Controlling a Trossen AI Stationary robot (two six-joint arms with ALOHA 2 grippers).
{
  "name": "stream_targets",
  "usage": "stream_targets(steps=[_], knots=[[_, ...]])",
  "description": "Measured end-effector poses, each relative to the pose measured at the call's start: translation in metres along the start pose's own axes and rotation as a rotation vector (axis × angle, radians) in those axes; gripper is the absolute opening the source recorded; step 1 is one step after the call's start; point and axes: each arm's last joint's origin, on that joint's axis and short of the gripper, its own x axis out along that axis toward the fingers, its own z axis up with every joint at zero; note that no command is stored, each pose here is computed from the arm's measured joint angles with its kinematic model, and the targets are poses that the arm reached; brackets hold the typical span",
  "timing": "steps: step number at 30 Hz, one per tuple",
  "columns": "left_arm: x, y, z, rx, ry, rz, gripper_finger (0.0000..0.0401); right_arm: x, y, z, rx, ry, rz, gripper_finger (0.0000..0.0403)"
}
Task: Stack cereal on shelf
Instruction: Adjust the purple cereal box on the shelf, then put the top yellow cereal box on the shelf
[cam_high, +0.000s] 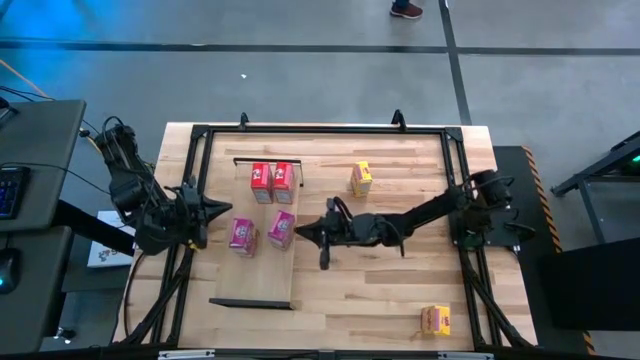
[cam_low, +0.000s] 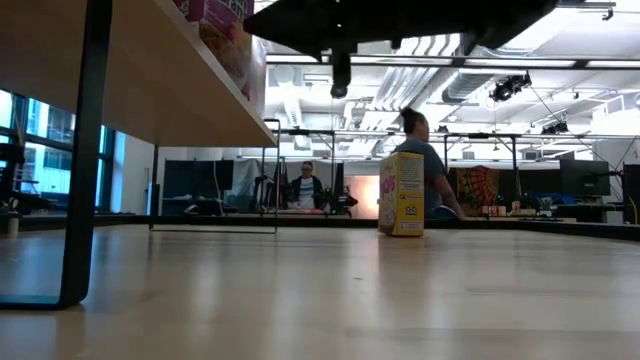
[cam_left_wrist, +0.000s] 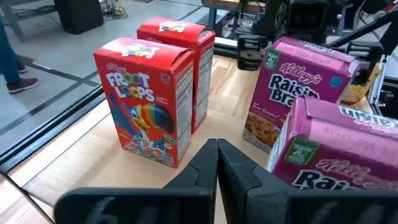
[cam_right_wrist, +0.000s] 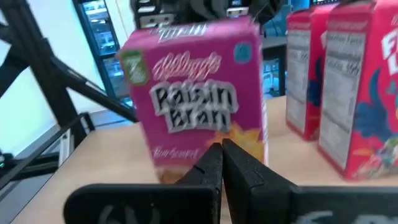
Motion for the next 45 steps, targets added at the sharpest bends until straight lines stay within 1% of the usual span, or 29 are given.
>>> stream_targets(steps=[5,9,14,21,25,27,30,37,40,45], knots=[[0.002,-0.004,-0.001,-0.027,-0.012,0.02,0.0,0.004,-0.001,0.001,-0.008,0.04,-0.009,0.0],[0.004,-0.009,-0.003,0.011,-0.041,0.056,0.0,0.004,-0.002,-0.001,-0.014,0.065,-0.027,0.0],[0.006,-0.013,-0.004,0.037,-0.063,0.082,0.0,0.005,-0.008,-0.002,-0.018,0.076,-0.053,0.0],[0.006,-0.013,-0.003,0.029,-0.077,0.088,0.0,0.007,-0.015,0.002,-0.011,0.05,-0.076,0.0],[0.006,-0.013,-0.003,0.026,-0.088,0.094,0.0,0.009,-0.014,-0.001,-0.004,0.029,-0.066,0.0],[0.006,-0.013,-0.002,0.027,-0.093,0.097,0.0,0.013,-0.014,-0.006,0.001,0.023,-0.037,0.0],[0.006,-0.013,-0.002,0.037,-0.106,0.106,0.0,0.018,-0.017,-0.012,0.015,0.045,-0.032,0.0],[0.006,-0.013,-0.002,0.035,-0.103,0.104,0.0,0.018,-0.016,-0.008,0.017,0.03,-0.028,0.0],[0.006,-0.013,-0.002,0.034,-0.103,0.104,0.0,0.016,-0.016,-0.005,-0.007,0.043,-0.046,0.0],[0.006,-0.013,-0.002,0.035,-0.102,0.104,0.0,0.007,-0.017,0.004,-0.04,0.141,-0.108,0.0]])
